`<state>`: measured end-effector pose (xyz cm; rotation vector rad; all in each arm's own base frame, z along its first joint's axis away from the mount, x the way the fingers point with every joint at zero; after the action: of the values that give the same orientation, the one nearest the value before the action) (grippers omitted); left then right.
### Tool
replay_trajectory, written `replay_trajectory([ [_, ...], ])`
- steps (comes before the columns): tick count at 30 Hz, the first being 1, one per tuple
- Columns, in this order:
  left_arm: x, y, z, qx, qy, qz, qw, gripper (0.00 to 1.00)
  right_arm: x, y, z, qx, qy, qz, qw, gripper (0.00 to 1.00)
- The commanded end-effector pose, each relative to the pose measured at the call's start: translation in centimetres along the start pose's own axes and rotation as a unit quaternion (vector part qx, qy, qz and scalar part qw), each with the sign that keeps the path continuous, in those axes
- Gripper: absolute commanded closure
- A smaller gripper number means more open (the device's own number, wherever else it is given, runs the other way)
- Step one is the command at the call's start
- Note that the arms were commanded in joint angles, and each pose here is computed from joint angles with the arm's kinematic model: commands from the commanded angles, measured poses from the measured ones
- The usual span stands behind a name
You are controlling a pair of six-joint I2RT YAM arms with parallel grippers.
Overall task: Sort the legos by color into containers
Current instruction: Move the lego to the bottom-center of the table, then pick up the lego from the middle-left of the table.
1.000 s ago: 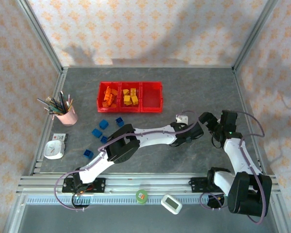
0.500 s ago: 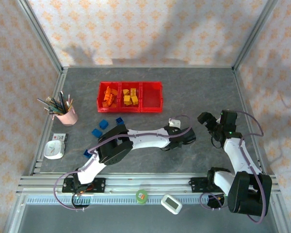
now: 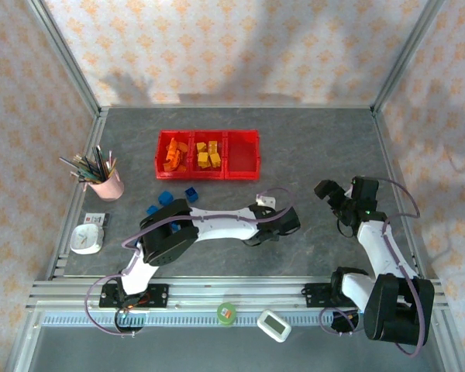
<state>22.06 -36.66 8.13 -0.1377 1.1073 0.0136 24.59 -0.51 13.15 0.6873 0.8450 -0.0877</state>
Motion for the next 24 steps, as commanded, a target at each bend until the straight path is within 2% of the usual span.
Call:
replay_trajectory([
  [1, -0.7, 0.7, -0.1, -0.019, 0.004, -0.004, 1.000, 0.44, 0.0, 0.0, 0.1, -0.007, -0.005, 0.005, 1.000, 0.00],
  [7, -1.6, 1.4, 0.0, -0.039, 0.003, -0.010, 0.999, 0.44, -0.1, 0.0, 0.1, -0.009, -0.004, 0.005, 1.000, 0.00],
  [11, -2.3, 0.9, 0.0, -0.057, 0.006, -0.027, 0.998, 0.26, 0.1, -0.1, 0.0, -0.010, -0.003, 0.003, 1.000, 0.00],
  [12, -2.2, 0.9, -0.2, -0.057, 0.004, -0.026, 0.998, 0.25, 0.1, -0.2, -0.1, -0.010, -0.002, 0.002, 1.000, 0.00],
  [17, -1.3, 0.6, -1.1, -0.055, 0.022, -0.020, 0.998, 0.26, 0.5, -0.4, -0.3, -0.010, 0.003, 0.003, 1.000, 0.00],
  [24, -0.5, 1.6, -1.8, -0.048, 0.013, 0.016, 0.999, 0.37, 0.6, -0.3, -0.4, -0.012, 0.007, 0.008, 1.000, 0.00],
])
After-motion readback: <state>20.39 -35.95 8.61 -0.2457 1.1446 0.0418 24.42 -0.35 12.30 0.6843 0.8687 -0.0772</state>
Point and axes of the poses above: each hand's point on the last joint's axis, 136 mm out from that joint toward the fingers, its own x axis out along the fingers, its own y axis along the line the jaws close on, z = x × y, the point moved 6 cm from there along -x, back along the fingers, and after that the axes turned 7 degrees about -x, right-handed, at the moved point
